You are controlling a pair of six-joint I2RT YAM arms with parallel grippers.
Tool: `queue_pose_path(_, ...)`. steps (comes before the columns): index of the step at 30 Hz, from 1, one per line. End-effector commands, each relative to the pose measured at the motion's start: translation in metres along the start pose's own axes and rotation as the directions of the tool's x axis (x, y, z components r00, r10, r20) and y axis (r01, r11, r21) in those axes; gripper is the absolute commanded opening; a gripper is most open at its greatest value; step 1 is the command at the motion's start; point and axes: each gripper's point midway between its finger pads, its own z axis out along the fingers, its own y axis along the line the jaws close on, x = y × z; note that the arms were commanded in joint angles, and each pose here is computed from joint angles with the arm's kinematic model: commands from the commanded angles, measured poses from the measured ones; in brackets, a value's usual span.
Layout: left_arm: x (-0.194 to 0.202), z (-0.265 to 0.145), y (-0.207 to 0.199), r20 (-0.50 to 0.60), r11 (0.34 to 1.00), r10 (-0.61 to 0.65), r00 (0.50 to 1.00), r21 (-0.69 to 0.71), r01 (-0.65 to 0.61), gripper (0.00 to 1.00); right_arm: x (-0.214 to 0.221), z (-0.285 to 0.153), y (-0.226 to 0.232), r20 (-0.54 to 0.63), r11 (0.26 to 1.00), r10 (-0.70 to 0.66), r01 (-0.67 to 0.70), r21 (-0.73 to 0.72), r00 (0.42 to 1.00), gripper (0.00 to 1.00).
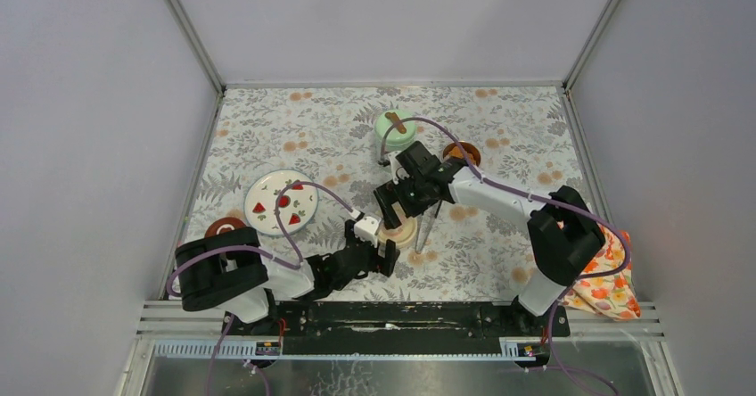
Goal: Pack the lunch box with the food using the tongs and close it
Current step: Screw the box lid onto the packing box.
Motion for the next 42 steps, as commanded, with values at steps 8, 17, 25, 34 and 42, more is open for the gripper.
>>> queue_pose_path(8,-0.019,0.006,0.005,0.069,0.996,-0.048,0.996,-0.069,0.052,0.94,0.038,-0.029,0.014,-0.004,0.992,0.125,-0.125,-0.023,0.992,1.00)
queue_pose_path(17,-0.019,0.001,0.000,0.068,0.999,-0.045,0.997,-0.020,0.046,0.94,-0.016,-0.049,-0.005,0.130,0.996,0.039,-0.049,0.076,0.991,1.00)
queue_pose_path(25,-0.017,-0.003,-0.009,0.073,0.999,-0.013,0.997,0.050,0.009,0.98,-0.057,-0.027,0.000,0.121,0.998,-0.037,0.032,0.048,0.992,1.00)
queue_pose_path(34,-0.015,0.007,-0.003,0.074,1.000,0.022,0.997,-0.011,-0.022,0.98,-0.056,-0.004,0.002,0.077,0.999,-0.053,0.053,0.006,0.996,1.00)
queue_pose_path(42,-0.012,0.012,0.001,0.057,0.999,0.025,0.998,-0.048,-0.022,0.98,-0.042,-0.005,0.005,0.045,0.999,-0.045,0.045,-0.015,0.998,1.00)
